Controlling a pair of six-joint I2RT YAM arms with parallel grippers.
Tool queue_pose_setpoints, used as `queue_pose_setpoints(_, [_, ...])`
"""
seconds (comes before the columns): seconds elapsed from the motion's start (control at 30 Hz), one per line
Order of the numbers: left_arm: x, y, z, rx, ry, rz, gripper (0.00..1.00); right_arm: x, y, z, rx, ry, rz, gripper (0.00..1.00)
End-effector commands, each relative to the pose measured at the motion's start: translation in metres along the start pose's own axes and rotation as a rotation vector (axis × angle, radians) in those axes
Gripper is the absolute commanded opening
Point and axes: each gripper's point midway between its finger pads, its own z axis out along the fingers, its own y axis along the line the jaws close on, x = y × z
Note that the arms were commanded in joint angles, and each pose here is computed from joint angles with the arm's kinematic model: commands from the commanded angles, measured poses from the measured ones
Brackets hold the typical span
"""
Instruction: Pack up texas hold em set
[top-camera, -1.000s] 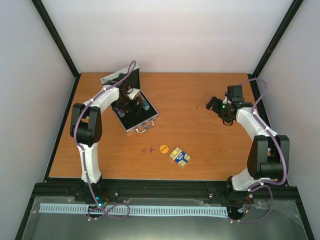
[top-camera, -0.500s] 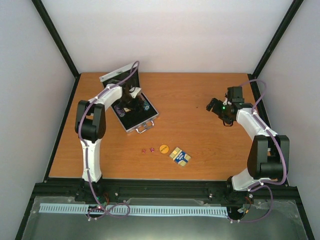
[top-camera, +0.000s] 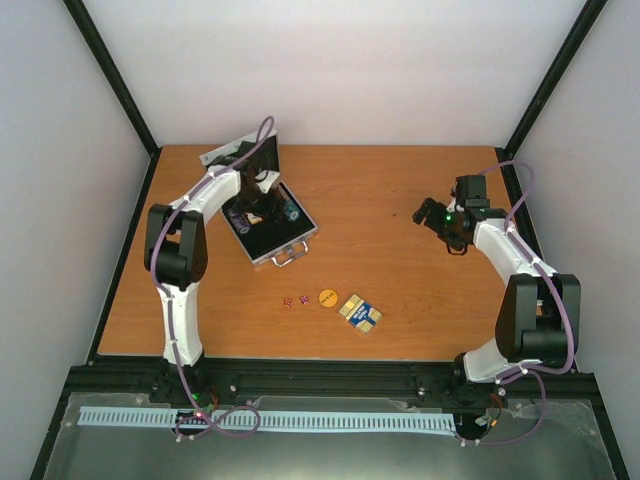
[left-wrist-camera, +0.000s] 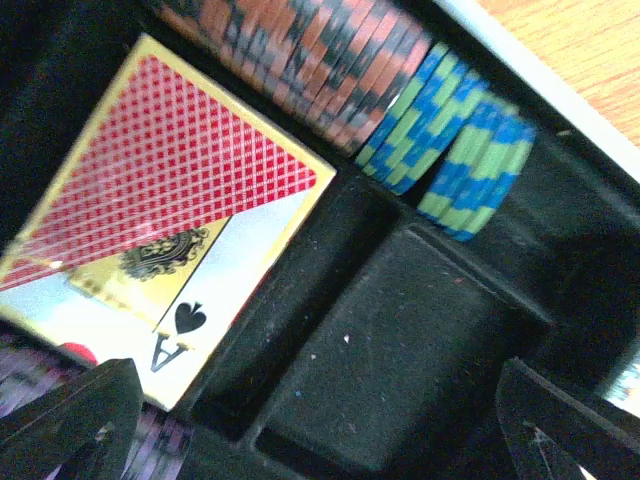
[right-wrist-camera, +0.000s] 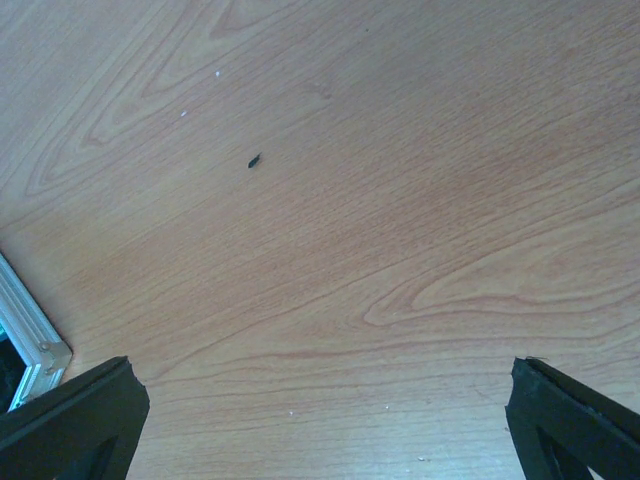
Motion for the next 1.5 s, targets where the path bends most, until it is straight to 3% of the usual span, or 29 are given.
queue_pose_setpoints(0.0, [-0.017, -0.015, -0.058, 0.017, -0.118, 0.024, 1.0, -0.003, 0.001, -0.009, -0.018, -0.024, -0.002, 1.0])
queue_pose_setpoints(0.23, [0.004, -0.057, -0.068, 0.049, -0.093, 0.153, 1.0, 0.006, -0.005, -0.008, 0.006, 0.011, -0.023, 1.0])
queue_pose_setpoints(0.57, [0.03, -0.067, -0.068, 0.058, -0.073, 0.167, 1.0, 0.013, -0.007, -0.016, 0.014, 0.019, -0.034, 1.0])
queue_pose_setpoints(0.87, [0.033, -0.093, -0.101, 0.098, -0.151, 0.167, 1.0, 0.028, -0.007, -0.024, 0.045, 0.063, -0.097, 1.0])
queue_pose_setpoints(1.07, [0.052, -0.112, -0.123, 0.112, -0.189, 0.158, 1.0, 0.067, -0.001, -0.029, 0.084, 0.14, -0.216, 1.0])
queue_pose_setpoints(1.47, [0.077, -0.082, -0.151, -0.047, -0.235, 0.036, 1.0, 0.188, 0.045, -0.034, 0.013, 0.362, -0.6, 0.99])
